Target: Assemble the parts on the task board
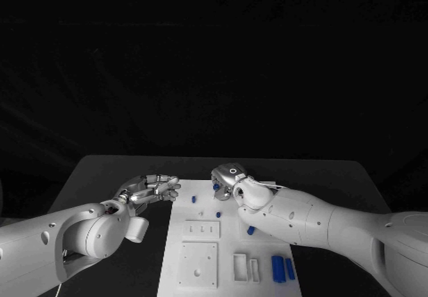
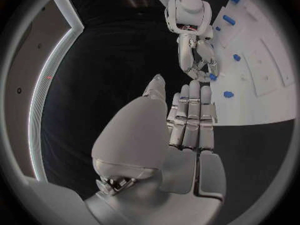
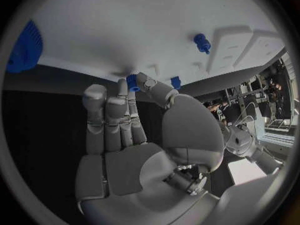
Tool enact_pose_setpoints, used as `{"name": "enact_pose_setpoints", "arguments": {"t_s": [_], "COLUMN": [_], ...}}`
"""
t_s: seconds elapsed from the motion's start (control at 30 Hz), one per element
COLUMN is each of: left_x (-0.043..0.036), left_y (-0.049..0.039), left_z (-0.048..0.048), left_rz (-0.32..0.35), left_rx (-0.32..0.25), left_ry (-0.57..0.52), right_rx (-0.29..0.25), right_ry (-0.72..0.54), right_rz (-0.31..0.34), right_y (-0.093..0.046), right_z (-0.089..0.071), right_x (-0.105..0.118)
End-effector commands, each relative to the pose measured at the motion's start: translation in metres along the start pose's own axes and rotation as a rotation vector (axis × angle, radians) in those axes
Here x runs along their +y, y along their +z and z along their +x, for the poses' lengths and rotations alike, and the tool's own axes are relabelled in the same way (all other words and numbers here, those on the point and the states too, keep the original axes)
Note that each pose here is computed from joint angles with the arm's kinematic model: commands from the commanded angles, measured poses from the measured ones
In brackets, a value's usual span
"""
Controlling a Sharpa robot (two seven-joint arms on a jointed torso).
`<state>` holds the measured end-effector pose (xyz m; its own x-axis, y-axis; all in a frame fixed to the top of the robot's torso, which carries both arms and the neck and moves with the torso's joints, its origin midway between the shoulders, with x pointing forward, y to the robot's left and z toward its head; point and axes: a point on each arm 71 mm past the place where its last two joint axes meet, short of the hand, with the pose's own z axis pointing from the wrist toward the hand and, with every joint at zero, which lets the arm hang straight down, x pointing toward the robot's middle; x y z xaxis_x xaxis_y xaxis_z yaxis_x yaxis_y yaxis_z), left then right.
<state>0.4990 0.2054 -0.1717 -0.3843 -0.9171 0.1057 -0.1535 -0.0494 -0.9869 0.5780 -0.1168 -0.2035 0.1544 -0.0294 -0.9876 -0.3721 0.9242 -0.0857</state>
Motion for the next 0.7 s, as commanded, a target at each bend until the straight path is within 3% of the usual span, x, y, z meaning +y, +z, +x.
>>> {"name": "enact_pose_setpoints", "arguments": {"t_s": [0.03, 0.17, 0.5, 0.7], "left_x": [-0.0015, -0.0015, -0.0028, -0.004], "left_y": [0.0004, 0.0006, -0.0003, -0.0015], "left_z": [0.0023, 0.0022, -0.0013, -0.0053], "left_rz": [0.008, 0.008, 0.01, 0.013], "left_rx": [0.016, 0.015, 0.004, -0.007], "left_ry": [0.0, 0.001, 0.003, 0.006], "right_rx": [0.035, 0.04, -0.008, -0.041], "right_ry": [0.012, 0.035, 0.083, 0.118], "right_rz": [-0.006, 0.002, 0.019, -0.009], "right_y": [-0.001, 0.0, -0.004, -0.01], "right_z": [0.005, 0.006, 0.001, -0.014], "right_x": [0.001, 0.0, -0.007, -0.007]}}
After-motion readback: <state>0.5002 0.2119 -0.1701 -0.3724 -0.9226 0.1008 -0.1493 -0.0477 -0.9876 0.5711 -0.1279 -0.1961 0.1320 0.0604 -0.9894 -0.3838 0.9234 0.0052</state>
